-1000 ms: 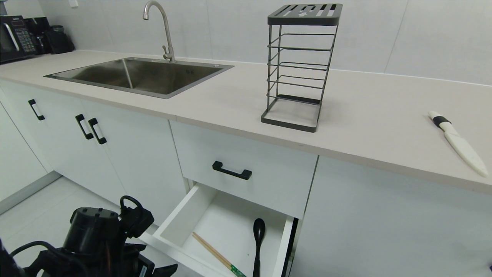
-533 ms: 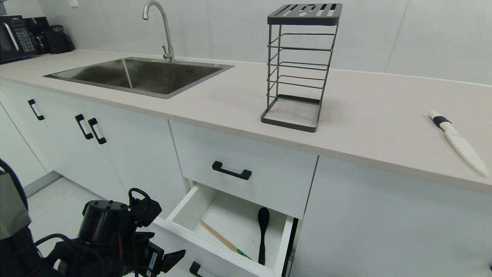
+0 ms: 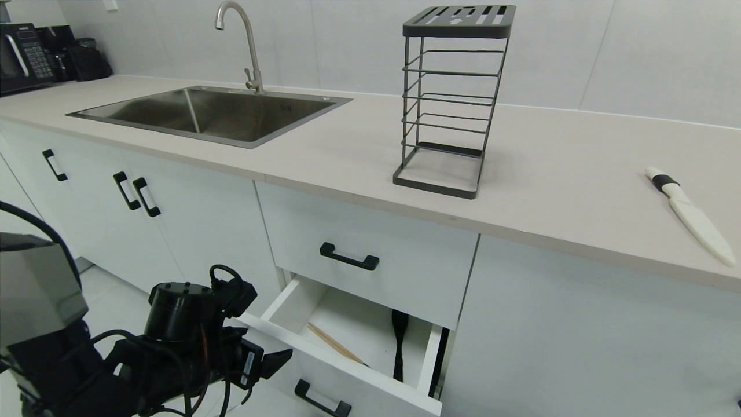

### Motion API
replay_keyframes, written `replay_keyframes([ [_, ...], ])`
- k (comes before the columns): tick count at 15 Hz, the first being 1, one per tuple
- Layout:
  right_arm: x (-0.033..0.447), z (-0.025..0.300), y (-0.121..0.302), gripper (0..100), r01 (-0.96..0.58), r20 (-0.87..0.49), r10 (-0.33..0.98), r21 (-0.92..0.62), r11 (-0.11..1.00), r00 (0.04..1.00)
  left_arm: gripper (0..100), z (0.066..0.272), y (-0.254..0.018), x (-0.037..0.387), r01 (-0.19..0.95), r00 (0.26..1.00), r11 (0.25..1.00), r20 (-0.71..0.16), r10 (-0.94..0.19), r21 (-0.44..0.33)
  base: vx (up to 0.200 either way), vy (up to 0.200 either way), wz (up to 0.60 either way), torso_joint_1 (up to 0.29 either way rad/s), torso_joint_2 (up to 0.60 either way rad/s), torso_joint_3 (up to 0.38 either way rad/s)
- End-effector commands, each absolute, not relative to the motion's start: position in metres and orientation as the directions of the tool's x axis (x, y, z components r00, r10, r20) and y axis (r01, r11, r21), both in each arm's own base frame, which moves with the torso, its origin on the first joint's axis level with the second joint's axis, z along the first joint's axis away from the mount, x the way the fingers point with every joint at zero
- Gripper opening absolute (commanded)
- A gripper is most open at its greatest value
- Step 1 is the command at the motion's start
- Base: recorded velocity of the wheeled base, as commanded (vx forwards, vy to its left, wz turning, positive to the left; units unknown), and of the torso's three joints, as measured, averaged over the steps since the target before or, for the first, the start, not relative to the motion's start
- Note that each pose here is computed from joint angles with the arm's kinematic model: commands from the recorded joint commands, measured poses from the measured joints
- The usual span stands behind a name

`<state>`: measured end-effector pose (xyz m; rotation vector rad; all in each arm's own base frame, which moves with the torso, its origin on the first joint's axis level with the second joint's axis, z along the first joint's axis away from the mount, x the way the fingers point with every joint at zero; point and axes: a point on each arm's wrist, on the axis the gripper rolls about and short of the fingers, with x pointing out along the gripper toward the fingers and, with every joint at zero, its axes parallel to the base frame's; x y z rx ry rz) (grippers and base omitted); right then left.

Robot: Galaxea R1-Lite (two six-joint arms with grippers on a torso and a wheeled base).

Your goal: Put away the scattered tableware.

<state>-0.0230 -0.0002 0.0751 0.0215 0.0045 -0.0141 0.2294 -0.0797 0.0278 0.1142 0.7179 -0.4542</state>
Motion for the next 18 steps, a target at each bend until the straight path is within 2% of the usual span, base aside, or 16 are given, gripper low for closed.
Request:
replay_keyframes([
  [1,-0.023,0.075,0.0,100,0.014,-0.006,-0.014,0.021,1.0,1.0,100,0.021,-0.083,0.24,0.438,0.66,0.897,-0.659,-0.362,-0.055,0.0,0.0,0.0,0.0,0.0,0.0],
  [7,-0.023,0.075,0.0,100,0.014,-0.006,-0.014,0.021,1.0,1.0,100,0.014,-0.089,0.264,0.432,0.677,0.9,-0.64,-0.363,-0.054,0.0,0.0,0.0,0.0,0.0,0.0],
  [13,-0.023,0.075,0.0,100,0.014,-0.006,-0.014,0.021,1.0,1.0,100,0.014,-0.096,0.294,0.418,0.735,0.907,-0.565,-0.374,-0.056,0.0,0.0,0.0,0.0,0.0,0.0],
  [18,-0.023,0.075,0.0,100,0.014,-0.006,-0.014,0.021,1.0,1.0,100,0.01,-0.096,0.306,0.41,0.753,0.911,-0.544,-0.371,-0.053,0.0,0.0,0.0,0.0,0.0,0.0],
])
